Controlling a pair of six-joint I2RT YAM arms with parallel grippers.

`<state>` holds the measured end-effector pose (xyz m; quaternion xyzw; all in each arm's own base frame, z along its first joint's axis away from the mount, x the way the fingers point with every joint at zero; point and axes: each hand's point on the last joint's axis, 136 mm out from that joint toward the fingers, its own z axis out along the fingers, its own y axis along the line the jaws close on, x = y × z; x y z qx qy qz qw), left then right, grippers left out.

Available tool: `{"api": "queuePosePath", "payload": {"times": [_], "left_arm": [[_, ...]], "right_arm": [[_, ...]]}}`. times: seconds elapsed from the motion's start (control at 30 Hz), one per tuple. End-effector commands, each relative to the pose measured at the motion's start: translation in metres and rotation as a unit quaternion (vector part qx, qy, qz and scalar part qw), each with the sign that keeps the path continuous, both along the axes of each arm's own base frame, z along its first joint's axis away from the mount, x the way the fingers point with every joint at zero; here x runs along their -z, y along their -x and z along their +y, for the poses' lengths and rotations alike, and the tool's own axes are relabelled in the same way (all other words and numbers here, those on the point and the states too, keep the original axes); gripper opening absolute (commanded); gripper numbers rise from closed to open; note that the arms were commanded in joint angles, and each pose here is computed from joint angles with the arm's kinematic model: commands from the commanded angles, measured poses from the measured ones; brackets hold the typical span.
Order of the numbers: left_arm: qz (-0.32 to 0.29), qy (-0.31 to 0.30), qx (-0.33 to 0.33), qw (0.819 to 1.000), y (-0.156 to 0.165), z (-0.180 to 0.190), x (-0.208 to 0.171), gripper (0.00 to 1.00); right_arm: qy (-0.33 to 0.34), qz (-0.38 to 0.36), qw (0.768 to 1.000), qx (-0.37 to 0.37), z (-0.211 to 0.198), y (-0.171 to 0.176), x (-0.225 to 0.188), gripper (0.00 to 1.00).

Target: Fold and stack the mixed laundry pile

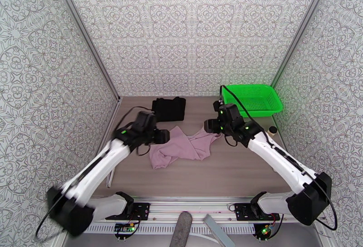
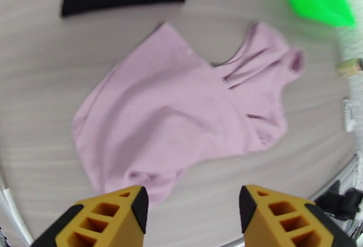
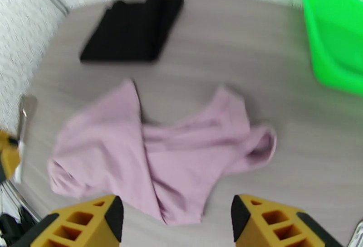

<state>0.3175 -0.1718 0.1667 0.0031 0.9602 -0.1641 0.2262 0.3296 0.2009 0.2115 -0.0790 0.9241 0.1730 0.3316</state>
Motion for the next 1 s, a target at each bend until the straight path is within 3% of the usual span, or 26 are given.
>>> {"api": "queuePosePath", "payload": {"times": [0.0,0.2,0.43,0.63,0.97], "left_arm": [[0.007,-0.009,-0.040,0.999,-0.040,-0.011,0.008,0.55],[0.063,-0.033,-0.061,0.996,-0.091,-0.031,0.053,0.52],[0.088,-0.052,-0.068,0.992,-0.134,-0.044,0.089,0.51],[0.129,-0.083,-0.068,0.986,-0.144,-0.046,0.125,0.50],[0.145,-0.122,-0.075,0.979,-0.156,-0.044,0.139,0.49]], "right_arm": [[-0.023,0.021,0.999,-0.032,0.011,0.008,0.017,0.64],[-0.035,0.039,0.998,-0.039,0.014,0.014,0.040,0.62],[-0.031,0.046,0.997,-0.045,0.010,0.023,0.049,0.61],[-0.025,0.040,0.998,-0.040,0.001,0.032,0.050,0.61],[-0.029,0.037,0.998,-0.027,-0.007,0.039,0.054,0.61]]}}
